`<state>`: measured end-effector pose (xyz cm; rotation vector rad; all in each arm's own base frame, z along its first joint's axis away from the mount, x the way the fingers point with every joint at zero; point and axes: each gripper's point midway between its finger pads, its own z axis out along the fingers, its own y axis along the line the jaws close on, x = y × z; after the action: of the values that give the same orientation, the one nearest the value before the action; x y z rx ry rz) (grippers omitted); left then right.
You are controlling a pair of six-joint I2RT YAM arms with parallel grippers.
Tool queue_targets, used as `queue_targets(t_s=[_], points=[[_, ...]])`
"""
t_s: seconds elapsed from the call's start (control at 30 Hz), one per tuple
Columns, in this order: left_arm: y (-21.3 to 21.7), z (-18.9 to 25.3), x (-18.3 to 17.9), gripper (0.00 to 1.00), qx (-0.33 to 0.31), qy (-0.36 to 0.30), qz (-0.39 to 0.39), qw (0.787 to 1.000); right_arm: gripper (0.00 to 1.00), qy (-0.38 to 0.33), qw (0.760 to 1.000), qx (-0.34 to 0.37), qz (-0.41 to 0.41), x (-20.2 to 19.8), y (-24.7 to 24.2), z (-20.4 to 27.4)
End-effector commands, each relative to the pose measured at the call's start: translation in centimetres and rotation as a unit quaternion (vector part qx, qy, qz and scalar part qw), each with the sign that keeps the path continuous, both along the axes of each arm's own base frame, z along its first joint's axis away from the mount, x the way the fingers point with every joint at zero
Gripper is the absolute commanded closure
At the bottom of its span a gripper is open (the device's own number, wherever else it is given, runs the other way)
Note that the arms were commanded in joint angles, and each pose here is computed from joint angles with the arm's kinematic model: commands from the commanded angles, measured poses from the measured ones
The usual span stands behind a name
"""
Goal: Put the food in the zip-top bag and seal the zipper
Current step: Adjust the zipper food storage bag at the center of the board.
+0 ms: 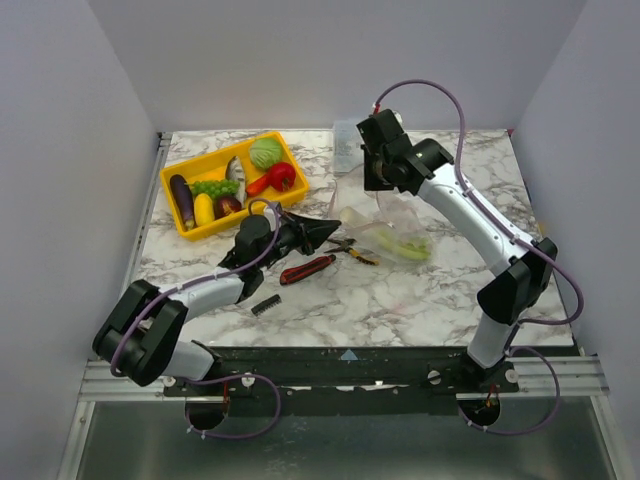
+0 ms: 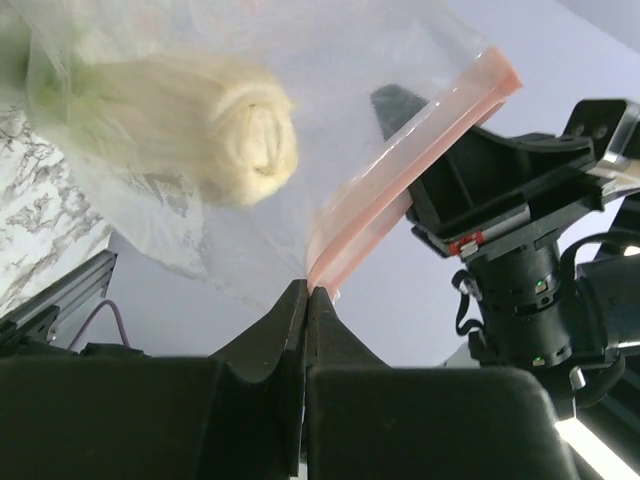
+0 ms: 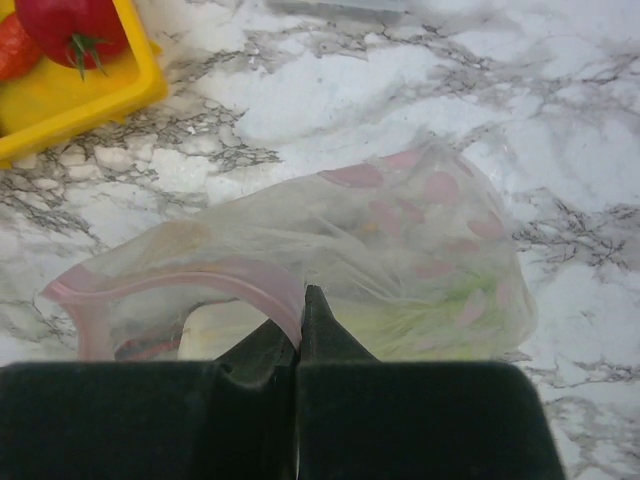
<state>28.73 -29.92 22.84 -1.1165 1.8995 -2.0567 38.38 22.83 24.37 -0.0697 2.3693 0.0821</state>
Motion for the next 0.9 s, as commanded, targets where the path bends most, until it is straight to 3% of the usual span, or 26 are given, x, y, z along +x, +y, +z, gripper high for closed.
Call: queue_targets(t_s=[0.0, 0.2, 0.37, 0.43, 0.57, 0.87], points=[[-0.3, 0.5, -0.2, 1.00, 0.024, -0.003, -0.007, 1.000, 1.00, -0.021, 0.999, 0.013, 0.036, 0.9, 0.0, 2.3], [-1.8, 3.6, -1.3, 1.00, -0.021, -0.030, -0.055, 0.998, 1.00, 0.010, 0.999, 0.014, 0.035, 0.2, -0.8, 1.9], [-0.9, 3.4, 1.7, 1.00, 0.043, -0.046, -0.021, 0.998, 1.00, -0.044, 0.993, 0.085, 0.063, -2.0, -0.6, 5.7], [-2.5, 5.9, 1.9, 1.00, 0.015, -0.081, -0.056, 0.995, 1.00, -0.038, 0.997, 0.054, 0.037, -1.8, -2.0, 4.8], [-6.5, 10.4, -1.3, 1.00, -0.017, -0.138, -0.128, 0.982, 1.00, -0.029, 0.999, -0.004, -0.024, -3.0, -5.7, 3.7], [-9.0, 4.5, -1.5, 1.00, 0.039, -0.103, -0.169, 0.979, 1.00, -0.083, 0.991, -0.017, -0.100, -7.1, -11.4, 4.0]])
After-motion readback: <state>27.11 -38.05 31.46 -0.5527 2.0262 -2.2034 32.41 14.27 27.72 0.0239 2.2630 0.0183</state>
